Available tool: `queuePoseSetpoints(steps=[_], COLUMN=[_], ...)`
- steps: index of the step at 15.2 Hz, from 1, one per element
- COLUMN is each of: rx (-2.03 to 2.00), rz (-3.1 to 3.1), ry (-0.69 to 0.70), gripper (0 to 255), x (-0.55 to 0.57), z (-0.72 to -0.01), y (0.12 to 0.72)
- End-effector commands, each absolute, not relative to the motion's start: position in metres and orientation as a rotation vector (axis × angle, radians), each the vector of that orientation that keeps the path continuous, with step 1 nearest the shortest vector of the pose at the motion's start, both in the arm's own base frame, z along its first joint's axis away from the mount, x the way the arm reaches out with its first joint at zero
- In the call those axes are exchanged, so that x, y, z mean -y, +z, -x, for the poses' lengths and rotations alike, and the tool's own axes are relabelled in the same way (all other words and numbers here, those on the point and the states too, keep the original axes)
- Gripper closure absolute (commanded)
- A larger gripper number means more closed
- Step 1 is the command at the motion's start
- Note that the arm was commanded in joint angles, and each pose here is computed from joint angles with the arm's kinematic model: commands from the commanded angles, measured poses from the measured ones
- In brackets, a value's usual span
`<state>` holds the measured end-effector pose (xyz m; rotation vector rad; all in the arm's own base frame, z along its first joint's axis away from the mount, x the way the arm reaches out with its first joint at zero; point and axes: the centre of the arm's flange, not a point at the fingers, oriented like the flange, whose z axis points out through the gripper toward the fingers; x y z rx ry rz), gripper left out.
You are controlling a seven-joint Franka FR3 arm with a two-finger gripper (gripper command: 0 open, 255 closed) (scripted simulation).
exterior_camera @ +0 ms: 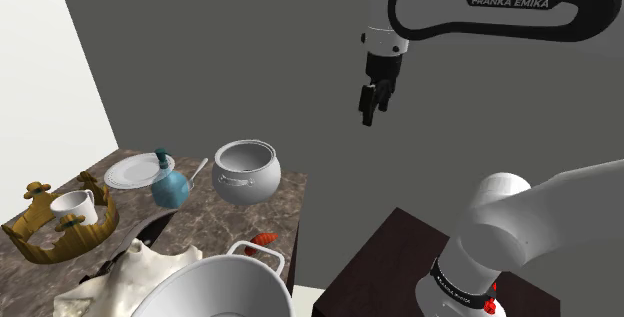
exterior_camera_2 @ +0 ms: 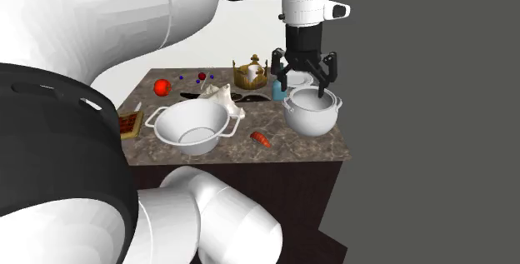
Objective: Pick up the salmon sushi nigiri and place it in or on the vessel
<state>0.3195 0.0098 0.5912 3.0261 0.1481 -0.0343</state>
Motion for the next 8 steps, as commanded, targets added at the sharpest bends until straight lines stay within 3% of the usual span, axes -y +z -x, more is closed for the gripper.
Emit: queuePoseSetpoints(steps=[1,8], rx=[-0.148,-0.542], rz=[-3.026,-3.03], ry=[-0.034,-0.004], gripper=[0,0], x=[-0.01,-0.015], z=[-0.319,-0.367], y=[0.591,0.517])
